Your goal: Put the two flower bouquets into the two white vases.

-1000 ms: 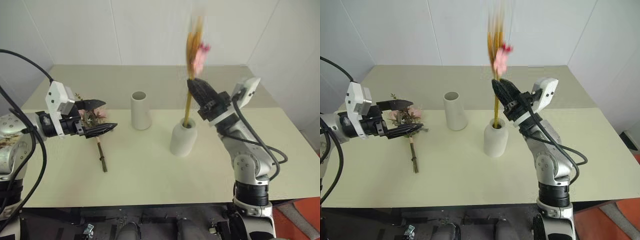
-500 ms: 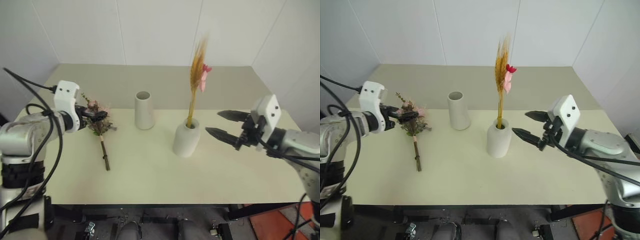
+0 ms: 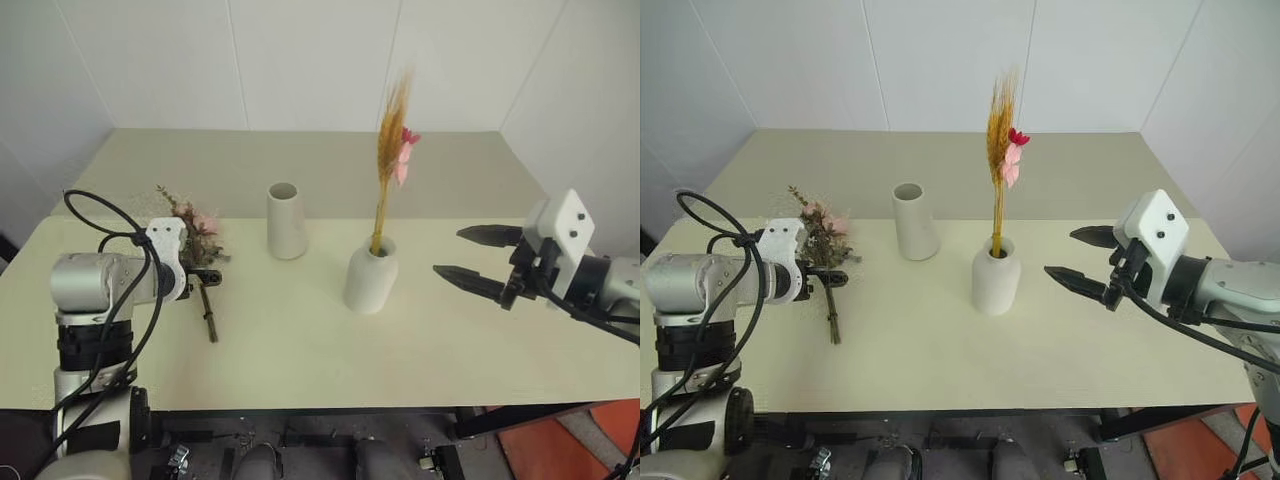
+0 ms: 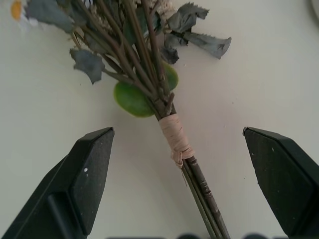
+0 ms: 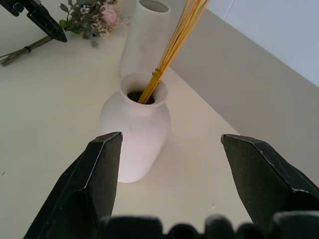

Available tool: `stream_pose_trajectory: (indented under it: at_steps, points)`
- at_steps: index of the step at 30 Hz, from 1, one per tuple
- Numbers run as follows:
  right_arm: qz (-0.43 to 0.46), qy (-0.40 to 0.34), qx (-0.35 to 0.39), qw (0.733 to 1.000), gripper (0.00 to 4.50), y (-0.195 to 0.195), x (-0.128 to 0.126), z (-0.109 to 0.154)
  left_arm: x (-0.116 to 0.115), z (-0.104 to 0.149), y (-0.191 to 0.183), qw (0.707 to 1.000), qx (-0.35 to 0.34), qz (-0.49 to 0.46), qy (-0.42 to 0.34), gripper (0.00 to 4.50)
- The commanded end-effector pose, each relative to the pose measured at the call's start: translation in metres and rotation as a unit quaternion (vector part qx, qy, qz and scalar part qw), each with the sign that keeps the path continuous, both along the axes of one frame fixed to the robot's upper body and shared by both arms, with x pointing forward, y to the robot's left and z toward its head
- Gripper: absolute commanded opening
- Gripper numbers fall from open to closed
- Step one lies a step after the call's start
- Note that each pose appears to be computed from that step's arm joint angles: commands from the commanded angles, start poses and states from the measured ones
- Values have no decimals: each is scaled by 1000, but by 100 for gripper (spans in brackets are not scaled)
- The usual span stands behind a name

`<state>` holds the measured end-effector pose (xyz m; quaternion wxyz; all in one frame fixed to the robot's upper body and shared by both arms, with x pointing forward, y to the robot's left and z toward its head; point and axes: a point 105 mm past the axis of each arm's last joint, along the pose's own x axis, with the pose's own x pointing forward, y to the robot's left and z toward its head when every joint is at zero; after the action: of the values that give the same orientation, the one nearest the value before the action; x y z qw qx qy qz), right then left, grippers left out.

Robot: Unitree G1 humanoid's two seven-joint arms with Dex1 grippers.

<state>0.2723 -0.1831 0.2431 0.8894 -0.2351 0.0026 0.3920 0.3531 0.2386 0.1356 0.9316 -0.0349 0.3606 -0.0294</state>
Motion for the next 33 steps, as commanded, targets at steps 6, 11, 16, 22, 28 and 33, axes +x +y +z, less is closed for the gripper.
stream_pose_trajectory:
  at_steps: [6, 11, 16, 22, 28, 33]
  points:
    - [-8, -32, 8, 999, 380, -2, -3, 16, 23, 1, 0, 999, -10, 18, -26, 231]
    - [-9, -35, 5, 999, 380, -1, -3, 15, 27, -4, -4, 999, -7, 8, -33, 70]
    - [-19, -40, 6, 999, 380, -3, -3, 15, 45, 28, 0, 991, -6, 36, -132, 9]
    - [-35, -40, 6, 999, 380, -8, -7, 12, 79, 122, 9, 911, -111, 136, -373, 9]
    - [-53, -53, 17, 997, 380, -8, -8, 8, 77, 202, -30, 784, -301, 9, -543, 9]
    - [-62, -62, 29, 996, 380, -5, -14, 2, 77, 226, -52, 694, -396, -36, -600, 9]
